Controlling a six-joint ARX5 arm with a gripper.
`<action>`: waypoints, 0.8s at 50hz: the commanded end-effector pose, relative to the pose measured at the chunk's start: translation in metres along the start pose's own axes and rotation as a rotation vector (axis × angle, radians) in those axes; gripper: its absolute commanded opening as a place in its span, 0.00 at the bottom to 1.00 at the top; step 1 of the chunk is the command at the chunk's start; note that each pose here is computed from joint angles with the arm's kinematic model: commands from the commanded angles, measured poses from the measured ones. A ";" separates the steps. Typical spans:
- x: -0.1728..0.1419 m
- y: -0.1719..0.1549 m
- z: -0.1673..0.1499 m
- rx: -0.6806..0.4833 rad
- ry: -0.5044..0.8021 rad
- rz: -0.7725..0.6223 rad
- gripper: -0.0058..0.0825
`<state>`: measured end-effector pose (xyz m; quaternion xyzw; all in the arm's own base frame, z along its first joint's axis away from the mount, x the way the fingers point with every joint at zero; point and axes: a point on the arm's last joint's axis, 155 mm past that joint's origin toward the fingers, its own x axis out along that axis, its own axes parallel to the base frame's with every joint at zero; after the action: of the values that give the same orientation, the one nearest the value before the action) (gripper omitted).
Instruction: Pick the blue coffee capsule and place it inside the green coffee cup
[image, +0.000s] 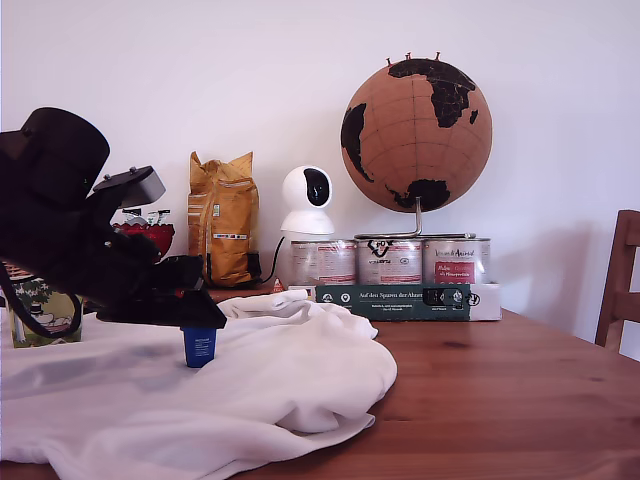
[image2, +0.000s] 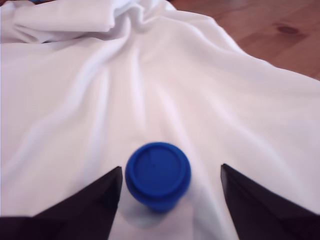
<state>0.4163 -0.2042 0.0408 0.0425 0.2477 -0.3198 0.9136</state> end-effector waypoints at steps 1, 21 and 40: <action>0.003 0.000 -0.004 0.008 0.007 -0.002 0.43; 0.002 -0.002 0.001 0.017 -0.007 -0.015 0.32; -0.021 0.021 0.080 0.061 -0.185 0.061 0.32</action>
<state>0.4389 -0.2027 0.0918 0.0497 0.1834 -0.3149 0.9299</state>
